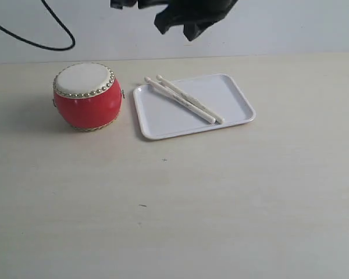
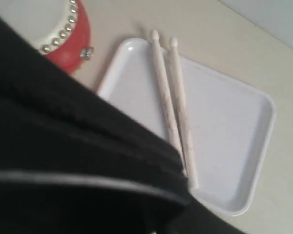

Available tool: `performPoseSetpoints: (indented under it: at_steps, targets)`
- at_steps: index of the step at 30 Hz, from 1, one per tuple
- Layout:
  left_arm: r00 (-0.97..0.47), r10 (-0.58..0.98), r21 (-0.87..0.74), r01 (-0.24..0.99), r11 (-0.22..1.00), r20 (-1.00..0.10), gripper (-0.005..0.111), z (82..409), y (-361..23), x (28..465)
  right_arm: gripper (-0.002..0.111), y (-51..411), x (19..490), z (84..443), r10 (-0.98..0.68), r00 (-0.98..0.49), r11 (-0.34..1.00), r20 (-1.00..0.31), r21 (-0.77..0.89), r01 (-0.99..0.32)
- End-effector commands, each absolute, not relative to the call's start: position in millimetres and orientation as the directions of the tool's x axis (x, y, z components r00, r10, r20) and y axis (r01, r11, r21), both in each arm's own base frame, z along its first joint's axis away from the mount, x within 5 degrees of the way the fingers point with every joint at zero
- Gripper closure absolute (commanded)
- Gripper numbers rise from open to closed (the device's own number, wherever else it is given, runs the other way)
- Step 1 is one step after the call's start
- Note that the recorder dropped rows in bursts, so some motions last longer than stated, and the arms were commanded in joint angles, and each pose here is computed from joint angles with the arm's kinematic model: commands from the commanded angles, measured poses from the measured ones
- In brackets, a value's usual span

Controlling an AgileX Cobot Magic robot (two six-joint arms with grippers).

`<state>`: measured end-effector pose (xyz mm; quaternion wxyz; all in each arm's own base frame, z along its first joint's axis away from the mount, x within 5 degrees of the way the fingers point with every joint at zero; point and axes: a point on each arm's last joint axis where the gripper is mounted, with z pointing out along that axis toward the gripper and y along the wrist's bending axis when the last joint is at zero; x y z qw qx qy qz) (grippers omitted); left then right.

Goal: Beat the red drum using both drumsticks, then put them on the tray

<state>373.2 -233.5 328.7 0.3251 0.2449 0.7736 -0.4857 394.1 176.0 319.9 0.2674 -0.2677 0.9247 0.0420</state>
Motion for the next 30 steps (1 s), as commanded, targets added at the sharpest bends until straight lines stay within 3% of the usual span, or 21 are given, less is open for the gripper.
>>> performPoseSetpoints:
  at_steps: [1,4,9,14,16,19,23,30]
  targets:
    - [-0.603,0.113,-0.551,0.778,0.301,-0.790,0.107,405,-224,307,0.108,183,350,390,-0.397,-0.611,0.775,-0.685,0.105,-0.623]
    - [-0.538,0.171,-0.416,0.784,0.460,-0.825,0.107,433,-198,279,0.108,178,312,439,-0.330,-0.533,0.706,-0.779,0.171,-0.687]
    - [-0.437,0.211,-0.234,0.761,0.604,-0.874,0.107,466,-157,228,0.108,163,271,477,-0.313,-0.466,0.671,-0.828,0.154,-0.725]
    - [-0.132,0.083,-0.031,0.686,0.727,-0.988,0.107,531,-87,117,0.108,129,191,534,-0.217,-0.332,0.653,-0.918,0.116,-0.749]
    - [-0.040,0.058,0.016,0.678,0.735,-0.998,0.107,540,-66,77,0.108,114,159,545,-0.171,-0.268,0.656,-0.948,0.093,-0.749]
    - [0.032,0.029,0.043,0.680,0.732,-0.999,0.107,543,-48,37,0.108,96,124,549,-0.100,-0.188,0.673,-0.977,0.073,-0.736]
    - [0.055,0.039,0.066,0.698,0.713,-0.998,0.107,528,-29,-9,0.108,74,75,528,0.011,-0.124,0.669,-0.992,0.100,-0.736]
    - [0.022,-0.020,0.001,0.705,0.709,-1.000,0.107,496,-16,-39,0.108,49,27,486,0.183,-0.040,0.679,-0.982,0.156,-0.717]
